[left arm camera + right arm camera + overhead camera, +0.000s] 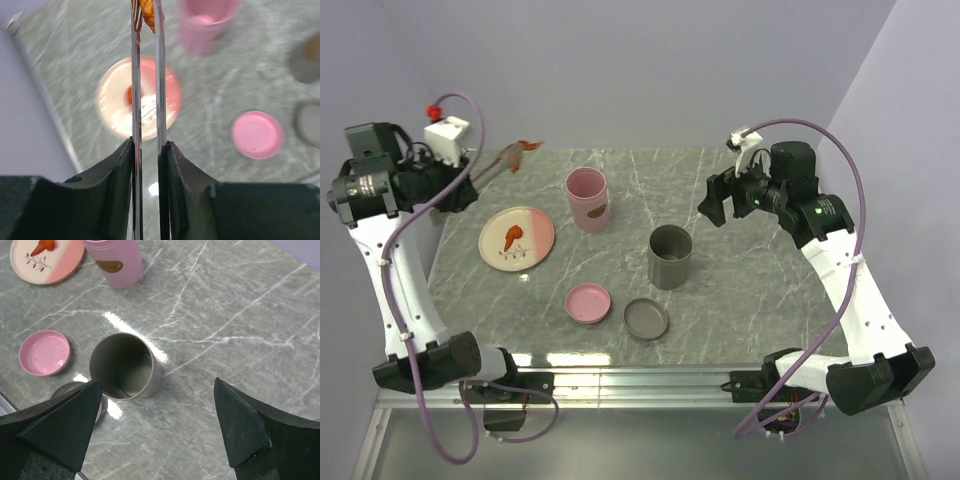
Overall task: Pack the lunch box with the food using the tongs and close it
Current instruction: Pick up the fake food from the plate, then place the fake food in the packing box.
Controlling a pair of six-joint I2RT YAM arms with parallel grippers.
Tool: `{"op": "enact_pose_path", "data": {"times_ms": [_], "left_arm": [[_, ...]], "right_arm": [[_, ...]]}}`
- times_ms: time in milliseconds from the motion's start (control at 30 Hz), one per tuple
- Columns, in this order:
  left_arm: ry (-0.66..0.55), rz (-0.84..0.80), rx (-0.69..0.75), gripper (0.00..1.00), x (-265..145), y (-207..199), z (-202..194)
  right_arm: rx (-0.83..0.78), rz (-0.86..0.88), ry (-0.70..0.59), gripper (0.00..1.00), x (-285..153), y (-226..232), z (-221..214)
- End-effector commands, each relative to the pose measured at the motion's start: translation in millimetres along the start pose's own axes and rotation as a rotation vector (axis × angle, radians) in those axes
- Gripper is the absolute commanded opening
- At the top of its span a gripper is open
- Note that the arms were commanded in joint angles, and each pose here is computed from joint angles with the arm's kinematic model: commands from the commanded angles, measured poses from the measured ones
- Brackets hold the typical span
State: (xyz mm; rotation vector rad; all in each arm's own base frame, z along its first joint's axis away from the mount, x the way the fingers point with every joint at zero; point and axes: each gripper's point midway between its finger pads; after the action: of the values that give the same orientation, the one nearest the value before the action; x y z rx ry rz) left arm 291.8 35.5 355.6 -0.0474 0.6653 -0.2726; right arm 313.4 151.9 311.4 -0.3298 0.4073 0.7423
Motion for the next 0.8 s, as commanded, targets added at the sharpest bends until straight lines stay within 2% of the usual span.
{"op": "enact_pose_path", "data": {"times_ms": [0, 233, 500, 767], "left_arm": [[-0.029, -0.123, 0.064, 0.0, -9, -55, 12], [-0.015, -0.29, 0.179, 0.0, -1, -114, 22], [0.114, -0.403, 0.402, 0.0, 21, -183, -12], [0.215, -0.385, 0.558, 0.0, 35, -213, -37]], "right_arm": [[0.009, -0.028, -0.059, 0.99, -15, -8, 19], [0.032, -0.081, -0.061, 0.99, -25, -25, 16], [0.066, -0.104, -0.047, 0.99, -29, -33, 7], [0.083, -0.131, -0.046, 0.99, -33, -42, 6]]}}
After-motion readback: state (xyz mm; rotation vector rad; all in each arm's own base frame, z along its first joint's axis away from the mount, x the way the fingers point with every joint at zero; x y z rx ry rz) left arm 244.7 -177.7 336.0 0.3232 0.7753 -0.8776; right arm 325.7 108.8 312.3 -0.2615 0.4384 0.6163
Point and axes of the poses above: each gripper's point midway between its finger pads, its own x axis out along the fingers, its own y axis along the line the jaws close on, z = x × y, and after that the axes turned 14 degrees about -x, right-handed
